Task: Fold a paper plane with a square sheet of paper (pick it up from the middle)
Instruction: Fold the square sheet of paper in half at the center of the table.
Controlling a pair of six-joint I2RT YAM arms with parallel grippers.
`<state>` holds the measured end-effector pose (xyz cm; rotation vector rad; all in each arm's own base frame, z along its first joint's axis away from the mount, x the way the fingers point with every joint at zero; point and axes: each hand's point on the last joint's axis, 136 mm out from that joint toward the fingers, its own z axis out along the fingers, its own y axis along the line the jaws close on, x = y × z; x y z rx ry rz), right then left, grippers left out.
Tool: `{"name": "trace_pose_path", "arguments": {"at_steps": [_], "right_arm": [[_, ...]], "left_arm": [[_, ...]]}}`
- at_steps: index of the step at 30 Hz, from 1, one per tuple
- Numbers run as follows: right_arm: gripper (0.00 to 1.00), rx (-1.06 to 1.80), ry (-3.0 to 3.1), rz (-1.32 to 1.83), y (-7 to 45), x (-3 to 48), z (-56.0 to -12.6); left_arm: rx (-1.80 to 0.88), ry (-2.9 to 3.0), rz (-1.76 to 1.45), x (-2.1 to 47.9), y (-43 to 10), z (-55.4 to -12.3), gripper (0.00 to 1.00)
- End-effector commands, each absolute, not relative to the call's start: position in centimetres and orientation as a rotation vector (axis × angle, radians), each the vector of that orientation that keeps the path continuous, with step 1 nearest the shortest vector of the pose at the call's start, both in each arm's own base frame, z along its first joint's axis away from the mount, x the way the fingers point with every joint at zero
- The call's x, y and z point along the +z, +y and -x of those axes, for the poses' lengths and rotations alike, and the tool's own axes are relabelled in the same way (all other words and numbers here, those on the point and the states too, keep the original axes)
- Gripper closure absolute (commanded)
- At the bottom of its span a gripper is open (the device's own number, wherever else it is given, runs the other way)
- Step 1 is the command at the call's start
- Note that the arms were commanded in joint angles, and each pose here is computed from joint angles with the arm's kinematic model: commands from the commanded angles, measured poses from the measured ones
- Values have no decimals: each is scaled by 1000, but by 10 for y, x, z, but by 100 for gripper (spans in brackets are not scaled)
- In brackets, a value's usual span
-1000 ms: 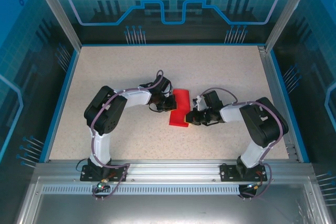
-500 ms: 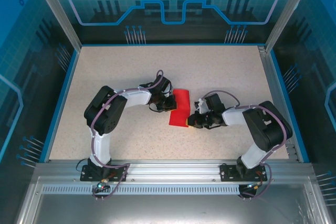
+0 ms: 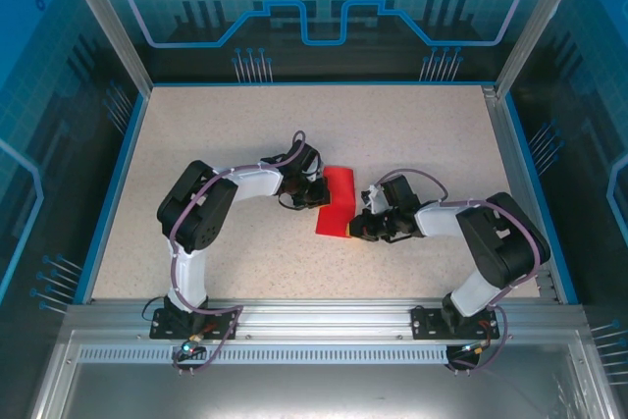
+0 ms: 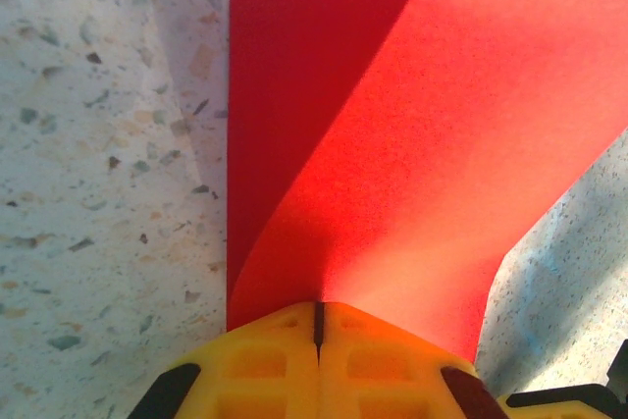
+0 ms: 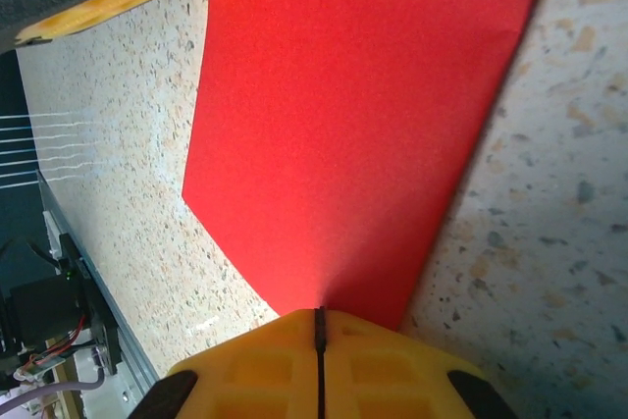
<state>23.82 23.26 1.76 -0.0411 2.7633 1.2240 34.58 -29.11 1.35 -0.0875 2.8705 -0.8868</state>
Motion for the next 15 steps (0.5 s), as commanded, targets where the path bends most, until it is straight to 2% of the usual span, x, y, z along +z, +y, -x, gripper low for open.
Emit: {"name": "trace_pose_path", "arguments": {"at_steps": [1,8,15], "right_arm": [[93,1165,2825,53,227,5,-226],[93,1099,2913,12,216,-22,-212],[93,1165,2782,19,220,18,-234]], "left_arm": [[-685,3035,102,-31,-268,-316,100],[-682,3034,100,-31,-267,-317,100],[-679,3035,93,-31,-266,-316,100]]}}
